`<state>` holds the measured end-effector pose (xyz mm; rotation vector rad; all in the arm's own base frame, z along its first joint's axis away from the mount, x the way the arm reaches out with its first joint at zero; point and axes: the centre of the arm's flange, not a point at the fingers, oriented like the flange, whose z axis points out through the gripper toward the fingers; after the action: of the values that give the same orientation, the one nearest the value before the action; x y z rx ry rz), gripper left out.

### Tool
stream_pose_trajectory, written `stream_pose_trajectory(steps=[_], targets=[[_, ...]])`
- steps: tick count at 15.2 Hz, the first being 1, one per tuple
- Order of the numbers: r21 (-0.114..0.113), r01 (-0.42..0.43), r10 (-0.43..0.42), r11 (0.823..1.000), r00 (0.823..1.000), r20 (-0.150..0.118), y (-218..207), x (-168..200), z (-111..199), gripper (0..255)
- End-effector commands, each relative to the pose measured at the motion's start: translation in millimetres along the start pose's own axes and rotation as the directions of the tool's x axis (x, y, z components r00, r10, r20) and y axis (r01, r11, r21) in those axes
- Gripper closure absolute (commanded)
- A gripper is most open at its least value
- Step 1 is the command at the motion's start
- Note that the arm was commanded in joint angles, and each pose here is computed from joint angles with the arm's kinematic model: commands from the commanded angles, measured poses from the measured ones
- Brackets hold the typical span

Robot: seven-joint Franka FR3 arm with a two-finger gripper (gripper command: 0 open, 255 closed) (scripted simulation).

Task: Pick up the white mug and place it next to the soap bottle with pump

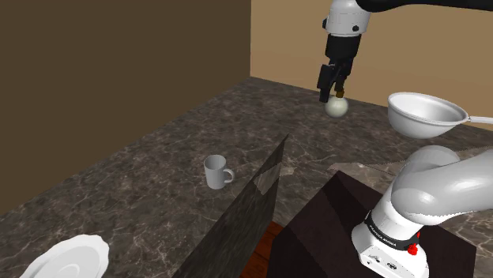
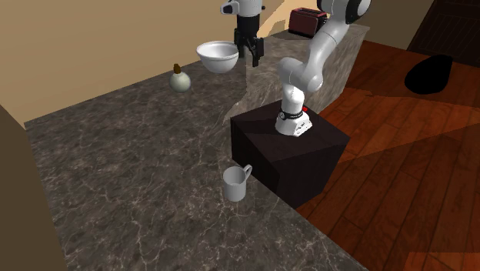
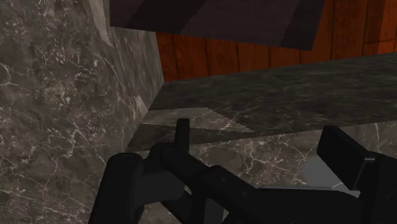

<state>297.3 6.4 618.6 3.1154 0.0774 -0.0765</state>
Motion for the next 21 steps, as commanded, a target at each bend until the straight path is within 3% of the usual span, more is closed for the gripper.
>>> stream_pose_trajectory(steps=[1,11,21], targets=[[0.0,0.0,0.0,1.0,1.0,0.0,0,0,0,0],[0.002,0.112,-0.112,0.994,0.994,-0.005,-67,91,67,0],[0.004,0.223,-0.223,0.975,0.975,-0.01,-143,174,134,0]])
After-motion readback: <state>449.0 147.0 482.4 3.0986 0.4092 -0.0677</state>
